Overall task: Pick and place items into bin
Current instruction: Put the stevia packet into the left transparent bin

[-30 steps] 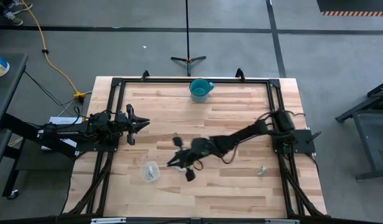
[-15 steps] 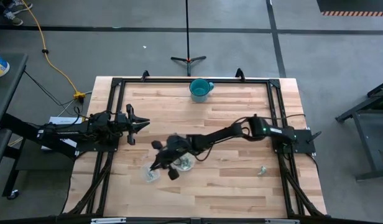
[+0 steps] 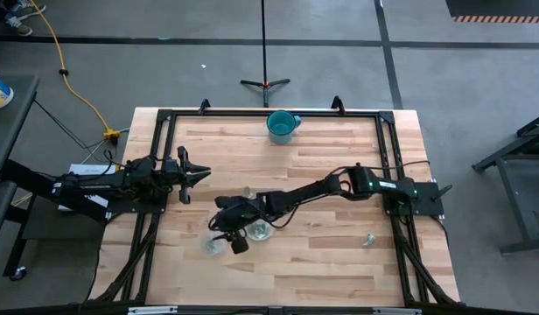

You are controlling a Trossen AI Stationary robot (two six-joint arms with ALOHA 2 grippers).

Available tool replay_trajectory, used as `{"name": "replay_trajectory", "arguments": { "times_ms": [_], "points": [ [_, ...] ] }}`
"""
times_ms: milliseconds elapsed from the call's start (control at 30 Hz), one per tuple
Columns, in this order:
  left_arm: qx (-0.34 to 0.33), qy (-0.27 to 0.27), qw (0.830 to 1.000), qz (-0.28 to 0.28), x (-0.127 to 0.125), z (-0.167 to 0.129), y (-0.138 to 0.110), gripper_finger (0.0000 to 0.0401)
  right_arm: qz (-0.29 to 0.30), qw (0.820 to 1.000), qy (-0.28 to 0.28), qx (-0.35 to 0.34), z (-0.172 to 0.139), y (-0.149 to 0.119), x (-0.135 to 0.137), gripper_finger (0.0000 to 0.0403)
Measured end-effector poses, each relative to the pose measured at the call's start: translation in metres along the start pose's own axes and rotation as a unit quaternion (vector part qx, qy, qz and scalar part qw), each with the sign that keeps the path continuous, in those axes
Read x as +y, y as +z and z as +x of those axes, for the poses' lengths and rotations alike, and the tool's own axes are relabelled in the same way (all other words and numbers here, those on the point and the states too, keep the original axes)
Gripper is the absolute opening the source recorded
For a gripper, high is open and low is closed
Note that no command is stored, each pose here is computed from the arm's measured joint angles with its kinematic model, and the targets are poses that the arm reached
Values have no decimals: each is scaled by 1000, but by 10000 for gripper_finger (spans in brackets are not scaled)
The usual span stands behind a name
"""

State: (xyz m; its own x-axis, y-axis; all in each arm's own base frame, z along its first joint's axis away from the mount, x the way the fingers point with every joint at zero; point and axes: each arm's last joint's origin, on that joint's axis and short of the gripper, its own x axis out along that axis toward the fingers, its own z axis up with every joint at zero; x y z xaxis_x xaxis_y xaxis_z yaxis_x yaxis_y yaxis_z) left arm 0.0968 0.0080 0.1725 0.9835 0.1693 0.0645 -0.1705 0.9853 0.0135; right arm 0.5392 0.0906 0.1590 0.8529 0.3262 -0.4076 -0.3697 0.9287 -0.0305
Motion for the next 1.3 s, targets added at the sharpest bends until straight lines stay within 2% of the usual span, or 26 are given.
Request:
{"name": "replay_trajectory", "arguments": {
  "times_ms": [100,233,300,400,500,600,700,867,1000,1300],
  "points": [
    [0,0,1000,0,0,0,0,92,43,998,-51,8,-17,15,-16,177],
    [2,0,1000,0,0,0,0,92,91,984,-143,50,-47,31,-42,178],
    [2,0,1000,0,0,0,0,92,121,967,-204,90,-59,28,-52,173],
    [2,0,1000,0,0,0,0,92,201,924,-290,147,-72,13,-70,162],
    [2,0,1000,0,0,0,0,92,274,898,-283,195,-82,-8,-91,151],
    [2,0,1000,0,0,0,0,92,324,888,-249,209,-82,-27,-107,145],
    [2,0,1000,0,0,0,0,92,342,882,-230,230,-78,-41,-112,145],
    [2,0,1000,0,0,0,0,92,347,883,-211,236,-75,-45,-109,145],
    [2,0,1000,0,0,0,0,92,324,886,-218,248,-72,-44,-100,142],
    [1,-1,1000,0,0,0,0,92,298,882,-223,290,-67,-54,-89,139]
  ]
}}
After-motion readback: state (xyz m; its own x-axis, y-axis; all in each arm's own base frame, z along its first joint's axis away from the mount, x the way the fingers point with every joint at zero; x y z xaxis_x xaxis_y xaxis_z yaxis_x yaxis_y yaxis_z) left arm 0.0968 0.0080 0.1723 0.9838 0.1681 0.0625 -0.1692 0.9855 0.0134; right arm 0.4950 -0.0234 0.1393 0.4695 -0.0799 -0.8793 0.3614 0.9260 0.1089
